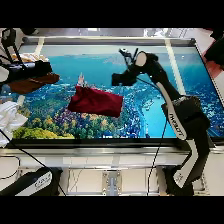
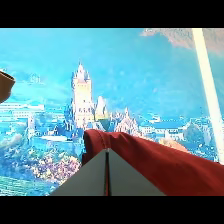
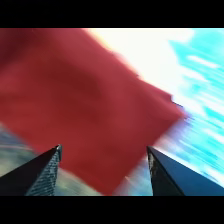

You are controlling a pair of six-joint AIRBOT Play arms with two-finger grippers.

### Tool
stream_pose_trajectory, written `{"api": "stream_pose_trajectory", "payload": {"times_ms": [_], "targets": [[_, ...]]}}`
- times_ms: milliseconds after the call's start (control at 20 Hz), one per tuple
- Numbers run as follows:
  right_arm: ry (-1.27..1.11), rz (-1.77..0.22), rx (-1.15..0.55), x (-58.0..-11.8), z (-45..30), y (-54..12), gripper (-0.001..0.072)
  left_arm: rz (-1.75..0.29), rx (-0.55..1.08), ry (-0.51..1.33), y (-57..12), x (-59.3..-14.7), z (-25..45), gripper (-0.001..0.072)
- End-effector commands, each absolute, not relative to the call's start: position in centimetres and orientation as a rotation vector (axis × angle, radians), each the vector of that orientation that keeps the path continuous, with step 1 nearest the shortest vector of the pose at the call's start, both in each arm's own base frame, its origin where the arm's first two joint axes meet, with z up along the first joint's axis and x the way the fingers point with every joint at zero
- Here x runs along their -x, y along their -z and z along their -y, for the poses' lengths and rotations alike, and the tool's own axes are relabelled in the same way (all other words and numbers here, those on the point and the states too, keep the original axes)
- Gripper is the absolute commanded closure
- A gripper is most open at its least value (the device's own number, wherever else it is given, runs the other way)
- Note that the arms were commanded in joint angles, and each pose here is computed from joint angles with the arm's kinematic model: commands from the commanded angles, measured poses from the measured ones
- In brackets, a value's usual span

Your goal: Fold the shirts.

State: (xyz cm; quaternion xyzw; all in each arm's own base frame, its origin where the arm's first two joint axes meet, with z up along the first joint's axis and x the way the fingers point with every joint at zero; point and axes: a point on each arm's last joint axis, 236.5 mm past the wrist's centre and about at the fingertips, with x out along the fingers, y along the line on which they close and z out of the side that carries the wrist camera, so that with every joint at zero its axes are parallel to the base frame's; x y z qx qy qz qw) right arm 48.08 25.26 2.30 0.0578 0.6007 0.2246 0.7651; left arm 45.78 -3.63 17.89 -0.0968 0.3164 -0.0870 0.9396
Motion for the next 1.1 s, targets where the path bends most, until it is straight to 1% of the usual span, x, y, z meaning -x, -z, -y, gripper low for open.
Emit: {"api": "stream_pose_trajectory", "payload": {"times_ms": [0,100,150,200,300,400,500,600,750,950,1000,1050], "targets": [[-0.306,-1.511,-0.12,-46.2,-16.3,1.8,0.0119,-0.65,0.196,0.176,-17.8,-45.7,3.5,0.0691],[-0.334,-1.61,-0.252,-44.1,-16.5,4.7,0.0119,-0.651,0.196,0.176,-17.8,-45.7,3.5,0.0691],[-0.386,-1.638,-0.324,-43.1,-17.4,5.8,0.0119,-0.651,0.196,0.176,-17.8,-45.7,3.5,0.0691],[-0.457,-1.633,-0.433,-42.7,-19.1,6.5,0.012,-0.651,0.196,0.176,-17.8,-45.7,3.5,0.0691],[-0.558,-1.517,-0.675,-44.1,-22.4,6.7,0.012,-0.651,0.196,0.176,-17.8,-45.7,3.5,0.0692],[-0.543,-1.429,-0.821,-45.6,-23.4,7.5,0.012,-0.651,0.196,0.176,-17.8,-45.7,3.5,0.0692],[-0.585,-1.431,-0.899,-45.1,-24.6,7.8,0.0118,-0.651,0.196,0.176,-17.8,-45.7,3.5,0.0692],[-0.588,-1.429,-0.916,-45.2,-25.5,8.6,0.0074,-0.651,0.196,0.176,-17.8,-45.7,3.5,0.0692],[-0.546,-1.408,-0.924,-45.8,-26.8,10.0,0.0074,-0.661,0.196,0.179,-17.6,-45.5,3.6,0.0691],[-0.58,-1.427,-0.965,-44.8,-30.5,10.3,0.0088,-0.665,0.196,0.18,-17.5,-45.5,3.6,0.0691],[-0.599,-1.423,-0.967,-44.6,-31.5,9.9,0.0139,-0.664,0.196,0.18,-17.5,-45.5,3.6,0.0691],[-0.626,-1.414,-0.968,-44.5,-32.4,9.3,0.0301,-0.665,0.195,0.18,-17.5,-45.5,3.6,0.0691]]}}
